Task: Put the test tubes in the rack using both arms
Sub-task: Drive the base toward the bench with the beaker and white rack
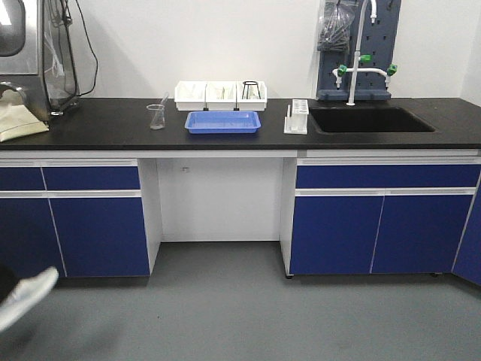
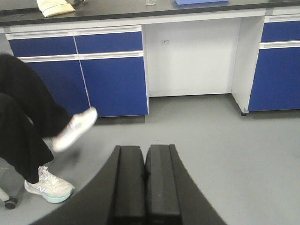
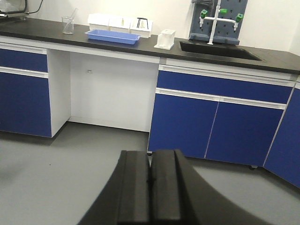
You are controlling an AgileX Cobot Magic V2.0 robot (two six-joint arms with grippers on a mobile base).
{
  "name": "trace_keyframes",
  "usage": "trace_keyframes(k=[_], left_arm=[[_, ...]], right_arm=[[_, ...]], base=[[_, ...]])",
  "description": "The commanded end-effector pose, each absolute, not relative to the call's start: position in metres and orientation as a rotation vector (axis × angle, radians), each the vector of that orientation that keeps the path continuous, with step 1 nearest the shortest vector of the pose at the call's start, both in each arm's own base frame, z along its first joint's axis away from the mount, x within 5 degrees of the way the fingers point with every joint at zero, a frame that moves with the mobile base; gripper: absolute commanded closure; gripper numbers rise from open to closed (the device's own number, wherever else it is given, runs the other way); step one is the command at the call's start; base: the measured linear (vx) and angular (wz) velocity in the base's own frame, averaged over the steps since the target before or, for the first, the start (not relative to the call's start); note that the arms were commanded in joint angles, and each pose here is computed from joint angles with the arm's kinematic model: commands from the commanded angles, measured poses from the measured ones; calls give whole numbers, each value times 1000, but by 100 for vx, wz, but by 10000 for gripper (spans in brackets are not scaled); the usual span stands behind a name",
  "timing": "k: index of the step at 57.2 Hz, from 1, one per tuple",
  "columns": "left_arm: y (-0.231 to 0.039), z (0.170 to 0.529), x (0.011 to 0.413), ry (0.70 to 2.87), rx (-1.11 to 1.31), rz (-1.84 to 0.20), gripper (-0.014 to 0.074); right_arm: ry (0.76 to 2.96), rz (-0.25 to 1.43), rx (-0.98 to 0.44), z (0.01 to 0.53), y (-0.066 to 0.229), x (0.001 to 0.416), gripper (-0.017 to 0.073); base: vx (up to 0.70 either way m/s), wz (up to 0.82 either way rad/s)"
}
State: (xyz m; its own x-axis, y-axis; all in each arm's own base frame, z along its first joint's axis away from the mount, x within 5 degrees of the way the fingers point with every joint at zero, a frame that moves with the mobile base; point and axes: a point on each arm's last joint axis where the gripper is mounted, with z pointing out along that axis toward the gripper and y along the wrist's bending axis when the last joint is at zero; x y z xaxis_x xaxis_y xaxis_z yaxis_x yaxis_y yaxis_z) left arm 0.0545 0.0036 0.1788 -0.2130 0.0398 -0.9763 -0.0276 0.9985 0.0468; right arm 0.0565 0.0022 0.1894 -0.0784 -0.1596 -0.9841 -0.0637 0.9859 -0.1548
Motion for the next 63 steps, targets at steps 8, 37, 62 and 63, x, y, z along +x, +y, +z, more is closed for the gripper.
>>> trace_keyframes(k=[8, 37, 62, 63], left_arm=[[2, 195, 54, 1669, 8, 43, 595], [2, 195, 54, 1669, 8, 43, 595], [2, 195, 54, 1669, 8, 43, 595], [2, 195, 54, 1669, 8, 43, 595]], right_arm=[[1574, -88, -180, 192, 3, 57, 568], [1574, -88, -180, 192, 3, 57, 568], [1574, -88, -180, 192, 3, 57, 568], [1574, -88, -180, 192, 3, 57, 568]], base=[[15, -3], [20, -7], [28, -6], [31, -1]])
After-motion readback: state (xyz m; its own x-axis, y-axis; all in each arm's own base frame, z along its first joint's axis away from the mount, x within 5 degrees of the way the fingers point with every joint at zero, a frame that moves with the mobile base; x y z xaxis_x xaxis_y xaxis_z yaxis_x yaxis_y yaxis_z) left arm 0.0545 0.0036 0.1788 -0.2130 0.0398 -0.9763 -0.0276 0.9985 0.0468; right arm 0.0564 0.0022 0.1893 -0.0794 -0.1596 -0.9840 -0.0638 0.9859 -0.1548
